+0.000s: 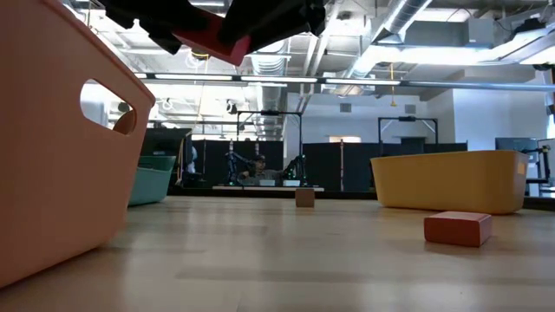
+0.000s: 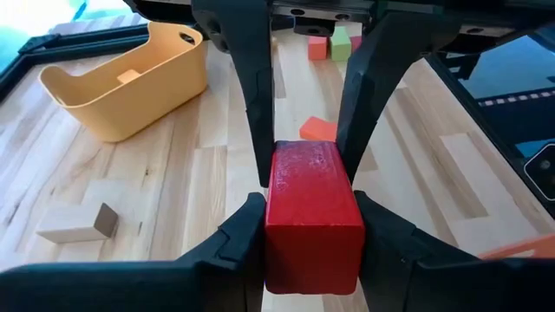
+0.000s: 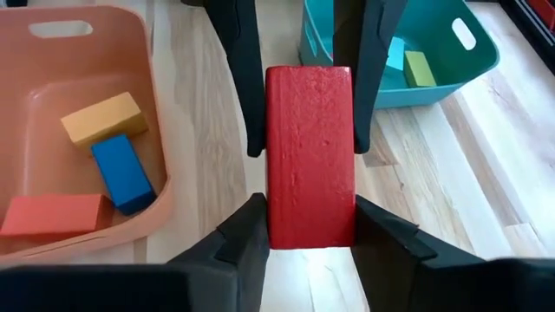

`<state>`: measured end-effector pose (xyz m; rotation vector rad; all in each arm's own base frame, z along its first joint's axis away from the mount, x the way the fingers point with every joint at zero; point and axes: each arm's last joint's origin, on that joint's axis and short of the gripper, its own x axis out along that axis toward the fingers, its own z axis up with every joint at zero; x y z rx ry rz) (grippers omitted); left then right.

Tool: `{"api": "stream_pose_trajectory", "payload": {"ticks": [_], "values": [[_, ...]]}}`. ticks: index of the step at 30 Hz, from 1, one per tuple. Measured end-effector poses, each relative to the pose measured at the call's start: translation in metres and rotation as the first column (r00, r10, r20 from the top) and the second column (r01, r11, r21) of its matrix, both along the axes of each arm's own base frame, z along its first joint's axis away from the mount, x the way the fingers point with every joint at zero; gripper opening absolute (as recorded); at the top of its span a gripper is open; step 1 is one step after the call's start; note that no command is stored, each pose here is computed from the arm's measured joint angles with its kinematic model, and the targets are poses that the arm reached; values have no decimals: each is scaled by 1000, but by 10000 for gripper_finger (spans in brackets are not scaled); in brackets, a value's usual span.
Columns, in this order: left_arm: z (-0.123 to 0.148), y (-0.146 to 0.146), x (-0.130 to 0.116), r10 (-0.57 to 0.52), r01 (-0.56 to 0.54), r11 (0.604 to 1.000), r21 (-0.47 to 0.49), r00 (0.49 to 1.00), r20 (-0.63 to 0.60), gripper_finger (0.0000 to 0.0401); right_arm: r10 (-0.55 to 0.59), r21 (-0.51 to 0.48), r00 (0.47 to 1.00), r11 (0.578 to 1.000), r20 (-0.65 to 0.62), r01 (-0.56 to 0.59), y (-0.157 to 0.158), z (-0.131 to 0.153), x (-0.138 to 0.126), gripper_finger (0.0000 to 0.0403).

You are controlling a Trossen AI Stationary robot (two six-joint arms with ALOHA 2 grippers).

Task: Sort blocks by size
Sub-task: Put the thick red rectangular block into the orange bin

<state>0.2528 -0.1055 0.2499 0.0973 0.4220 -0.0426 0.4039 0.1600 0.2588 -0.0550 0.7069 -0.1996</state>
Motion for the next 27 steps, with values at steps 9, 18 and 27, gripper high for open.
{"api": "stream_pose_trajectory", "payload": {"ticks": [9, 18, 27], "values": [[15, -10, -23, -35, 34, 999, -4, 991, -127, 124, -104, -48, 993, 994, -56, 102, -2, -2, -12, 254], [14, -45, -57, -293, 206, 939, -274, 899, -327, 124, -263, -134, 949, 961, -176, 242, -10, -8, -34, 269], [-18, -73, -60, -322, 127, 918, -376, 791, -520, 124, -429, -238, 881, 894, -199, 381, -34, -11, -42, 270]]}}
